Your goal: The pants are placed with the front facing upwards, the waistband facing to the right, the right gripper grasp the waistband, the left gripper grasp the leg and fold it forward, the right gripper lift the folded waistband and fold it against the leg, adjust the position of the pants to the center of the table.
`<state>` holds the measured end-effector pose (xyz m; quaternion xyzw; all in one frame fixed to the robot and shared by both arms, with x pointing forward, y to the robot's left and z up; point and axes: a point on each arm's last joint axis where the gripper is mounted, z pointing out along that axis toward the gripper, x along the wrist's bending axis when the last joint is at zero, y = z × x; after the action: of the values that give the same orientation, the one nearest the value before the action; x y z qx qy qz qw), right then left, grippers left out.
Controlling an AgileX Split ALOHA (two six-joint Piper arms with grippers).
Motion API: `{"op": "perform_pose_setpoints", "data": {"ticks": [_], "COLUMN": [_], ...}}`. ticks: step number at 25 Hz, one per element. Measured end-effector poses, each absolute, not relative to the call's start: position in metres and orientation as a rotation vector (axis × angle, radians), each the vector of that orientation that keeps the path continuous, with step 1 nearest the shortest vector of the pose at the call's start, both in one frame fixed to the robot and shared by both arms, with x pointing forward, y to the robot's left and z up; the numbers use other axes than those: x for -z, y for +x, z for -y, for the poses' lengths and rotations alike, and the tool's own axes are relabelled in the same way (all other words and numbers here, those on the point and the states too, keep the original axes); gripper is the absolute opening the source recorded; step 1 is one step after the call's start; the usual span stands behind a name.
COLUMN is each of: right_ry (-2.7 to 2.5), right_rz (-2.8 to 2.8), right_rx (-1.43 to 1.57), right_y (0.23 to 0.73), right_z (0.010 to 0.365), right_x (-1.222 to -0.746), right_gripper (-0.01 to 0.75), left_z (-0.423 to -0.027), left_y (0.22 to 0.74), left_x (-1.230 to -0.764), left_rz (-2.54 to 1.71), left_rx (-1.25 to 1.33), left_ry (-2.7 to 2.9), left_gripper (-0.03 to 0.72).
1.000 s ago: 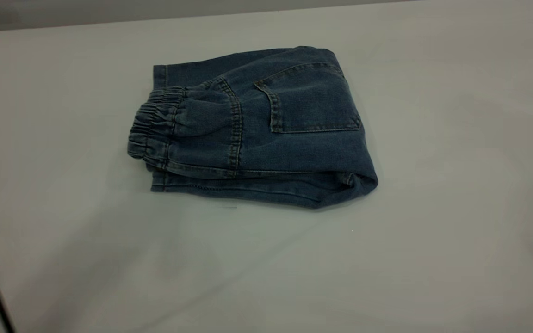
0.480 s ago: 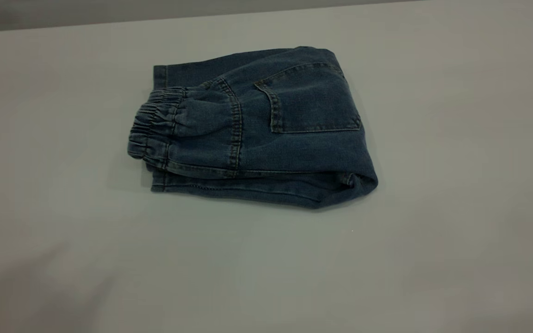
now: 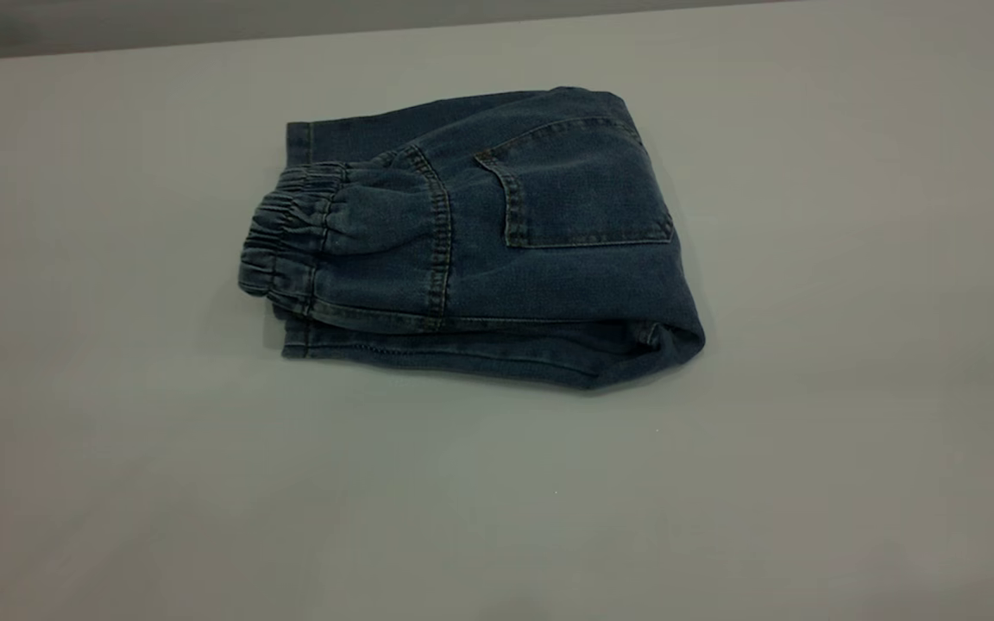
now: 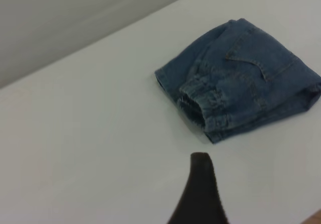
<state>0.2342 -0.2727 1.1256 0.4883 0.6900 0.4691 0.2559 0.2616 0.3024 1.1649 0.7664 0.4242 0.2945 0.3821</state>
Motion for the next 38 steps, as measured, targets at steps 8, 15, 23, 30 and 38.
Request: {"op": "perform_pose_setpoints", "data": {"ticks": [8, 15, 23, 30, 38], "right_ry": [1.343, 1.369, 1.366, 1.367, 1.367], "right_rz": [-1.804, -1.812, -1.797, -1.798, -1.798], "right_rx": [-1.127, -1.047, -1.06, -1.061, -1.06], "right_y": [0.224, 0.233, 0.235, 0.235, 0.235], "right_z": [0.286, 0.289, 0.289, 0.289, 0.289], "right_x": [-1.083, -1.056, -1.055, -1.055, -1.055], "right_gripper": [0.493, 0.493, 0.492, 0.492, 0.492], "left_z": [-0.302, -0.297, -0.295, -0.292, -0.288], "left_y": [0.263, 0.271, 0.273, 0.272, 0.277], "left_x": [-1.116, -1.079, -1.065, -1.052, -1.056], "left_rz": [-1.187, -1.288, -1.326, -1.36, -1.267], "left_rx": [-0.677, -0.608, -0.578, -0.511, -0.556], "left_ry": [2.009, 2.094, 2.127, 2.148, 2.117], "left_gripper": [0.526, 0.526, 0.526, 0.526, 0.526]}}
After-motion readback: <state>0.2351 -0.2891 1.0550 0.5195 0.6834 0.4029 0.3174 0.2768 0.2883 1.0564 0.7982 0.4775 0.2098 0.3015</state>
